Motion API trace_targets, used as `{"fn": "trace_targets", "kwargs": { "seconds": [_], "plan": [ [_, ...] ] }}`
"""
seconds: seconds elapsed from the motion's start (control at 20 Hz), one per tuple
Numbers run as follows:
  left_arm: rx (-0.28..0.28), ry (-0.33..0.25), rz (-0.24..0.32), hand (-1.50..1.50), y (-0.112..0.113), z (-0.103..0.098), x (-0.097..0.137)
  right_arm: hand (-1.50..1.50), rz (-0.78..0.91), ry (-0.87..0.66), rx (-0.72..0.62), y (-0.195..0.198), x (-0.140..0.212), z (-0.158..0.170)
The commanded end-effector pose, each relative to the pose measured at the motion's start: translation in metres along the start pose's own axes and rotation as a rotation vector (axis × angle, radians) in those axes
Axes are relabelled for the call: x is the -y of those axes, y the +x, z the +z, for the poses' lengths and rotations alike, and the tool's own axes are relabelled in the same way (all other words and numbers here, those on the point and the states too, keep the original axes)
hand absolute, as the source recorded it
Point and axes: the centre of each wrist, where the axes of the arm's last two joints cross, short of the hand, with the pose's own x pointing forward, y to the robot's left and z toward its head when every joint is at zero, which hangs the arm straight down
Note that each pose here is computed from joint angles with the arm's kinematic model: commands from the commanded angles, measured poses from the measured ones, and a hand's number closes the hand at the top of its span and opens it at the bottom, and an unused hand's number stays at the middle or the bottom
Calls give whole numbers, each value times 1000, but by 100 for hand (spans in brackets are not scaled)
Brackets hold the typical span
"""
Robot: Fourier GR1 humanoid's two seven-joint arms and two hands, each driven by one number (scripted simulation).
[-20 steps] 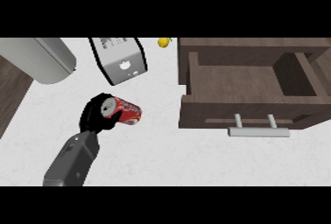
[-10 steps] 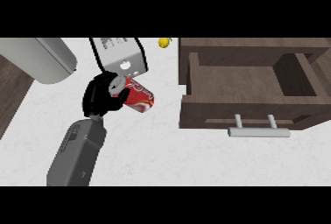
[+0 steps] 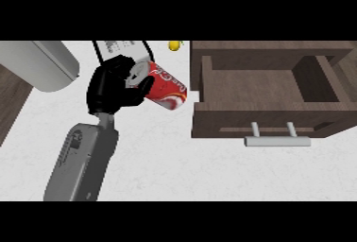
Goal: Pick up the can, place it into the drawer and close the drawer
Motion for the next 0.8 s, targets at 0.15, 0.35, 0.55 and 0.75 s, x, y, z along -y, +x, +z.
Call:
{"fn": "trace_targets", "kwargs": {
  "seconds": [0.15, 0.35, 0.55, 0.75],
  "plan": [
    [17, -2, -35, 150, 29, -6, 55, -150, -11, 27, -1, -13, -6, -10],
    [23, -19, -12, 150, 58, -21, 66, -150, 7, 25, 7, -1, -8, -10],
    [22, -8, -56, 150, 55, -45, 90, -150, -6, 12, 3, 6, -15, -12],
    [30, -21, -59, 150, 82, -45, 125, -150, -5, 24, 2, -6, -9, -8]
  ]
}}
